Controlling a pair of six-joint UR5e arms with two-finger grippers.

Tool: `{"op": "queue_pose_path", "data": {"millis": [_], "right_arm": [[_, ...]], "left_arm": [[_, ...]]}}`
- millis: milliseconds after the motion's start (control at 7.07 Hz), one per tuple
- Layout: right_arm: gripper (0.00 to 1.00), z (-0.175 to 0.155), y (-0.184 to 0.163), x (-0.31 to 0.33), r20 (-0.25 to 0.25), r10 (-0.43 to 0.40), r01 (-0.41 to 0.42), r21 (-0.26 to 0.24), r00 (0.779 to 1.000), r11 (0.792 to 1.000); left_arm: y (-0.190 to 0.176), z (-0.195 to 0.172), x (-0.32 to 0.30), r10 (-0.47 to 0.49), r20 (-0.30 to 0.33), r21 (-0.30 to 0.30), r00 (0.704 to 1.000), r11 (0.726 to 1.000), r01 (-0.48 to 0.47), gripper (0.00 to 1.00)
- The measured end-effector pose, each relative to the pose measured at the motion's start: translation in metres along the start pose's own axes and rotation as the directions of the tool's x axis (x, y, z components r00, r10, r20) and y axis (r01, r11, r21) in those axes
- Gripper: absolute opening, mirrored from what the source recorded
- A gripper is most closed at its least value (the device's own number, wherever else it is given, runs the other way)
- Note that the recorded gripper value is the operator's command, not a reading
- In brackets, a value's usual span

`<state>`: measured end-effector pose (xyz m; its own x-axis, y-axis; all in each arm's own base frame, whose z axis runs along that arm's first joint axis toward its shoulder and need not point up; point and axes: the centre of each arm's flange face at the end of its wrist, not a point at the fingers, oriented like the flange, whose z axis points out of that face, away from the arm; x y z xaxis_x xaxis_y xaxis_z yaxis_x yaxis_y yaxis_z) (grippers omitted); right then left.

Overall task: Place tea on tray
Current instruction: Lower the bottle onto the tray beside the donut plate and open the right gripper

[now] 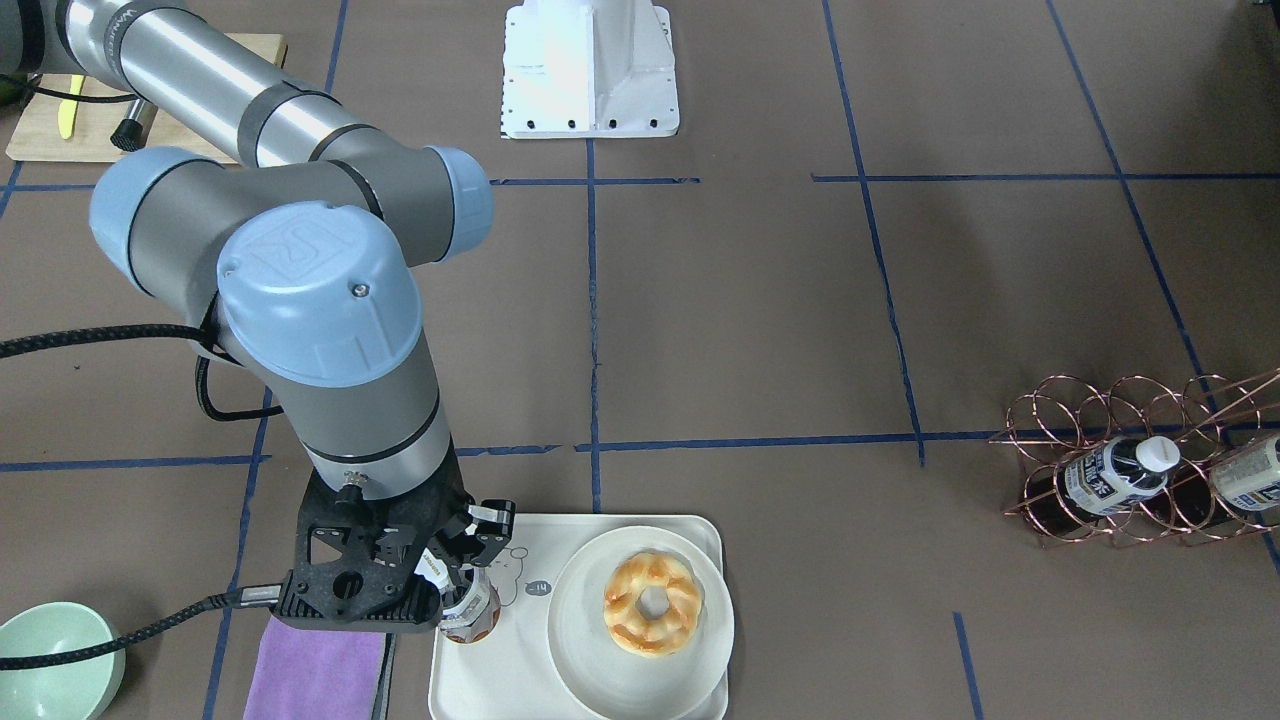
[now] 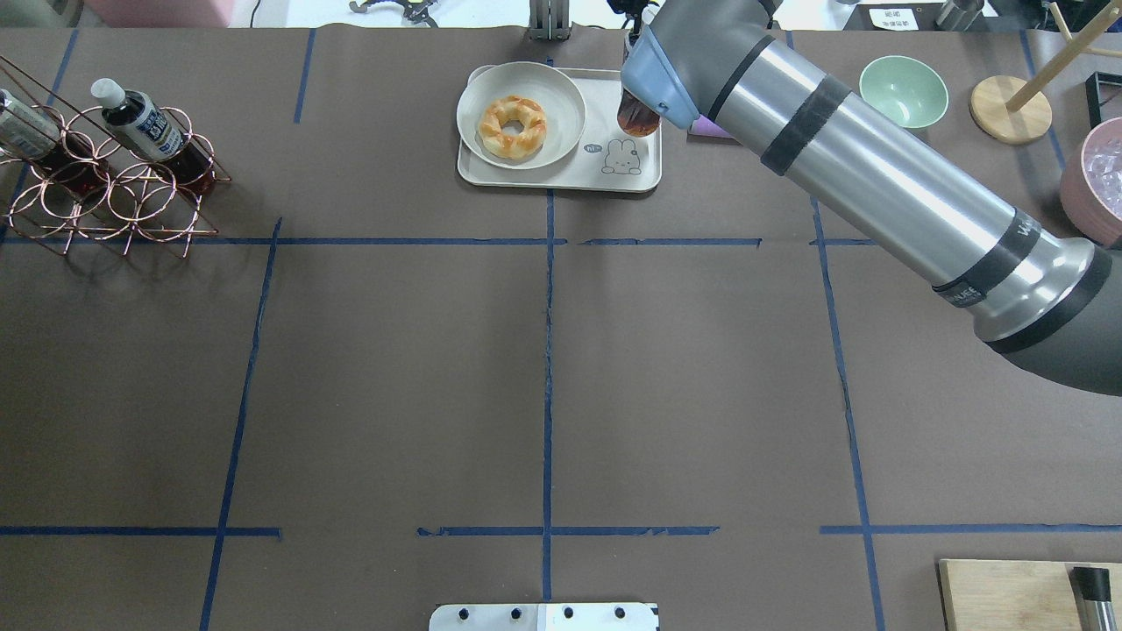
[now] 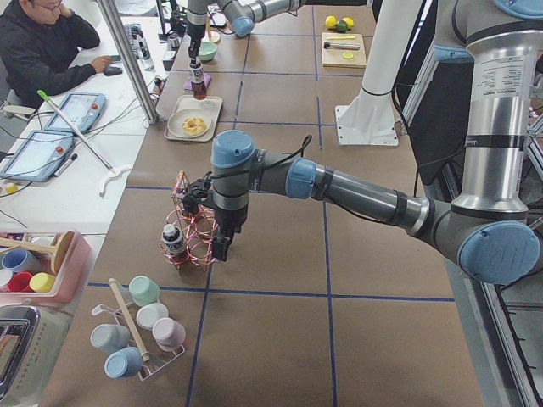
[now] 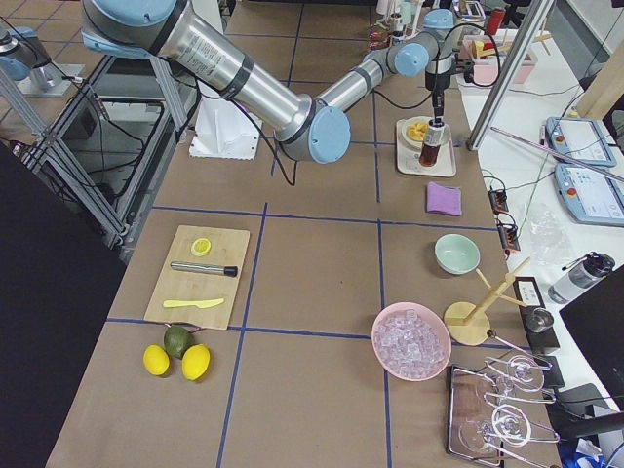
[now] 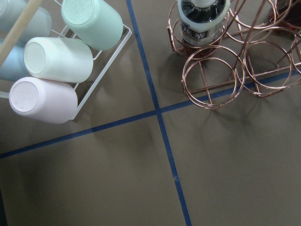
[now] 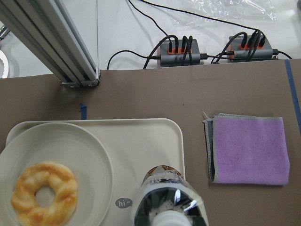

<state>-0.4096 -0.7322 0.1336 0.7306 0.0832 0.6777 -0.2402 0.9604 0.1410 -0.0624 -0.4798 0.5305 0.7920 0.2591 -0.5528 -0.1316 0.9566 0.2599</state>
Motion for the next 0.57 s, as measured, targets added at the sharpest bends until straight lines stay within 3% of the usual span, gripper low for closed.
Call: {"op": "queue_pose_path", "data": {"millis": [566], "right_arm": [[0.0,0.016,-0.004,-0.004,0.02,-0.005,0.005,-0.013,1.0,1.0]], "left_arm": [[-0.002,-0.001,-0.002,-0.001,0.003,0.003,1.0,1.0,0.001,1.0]]}}
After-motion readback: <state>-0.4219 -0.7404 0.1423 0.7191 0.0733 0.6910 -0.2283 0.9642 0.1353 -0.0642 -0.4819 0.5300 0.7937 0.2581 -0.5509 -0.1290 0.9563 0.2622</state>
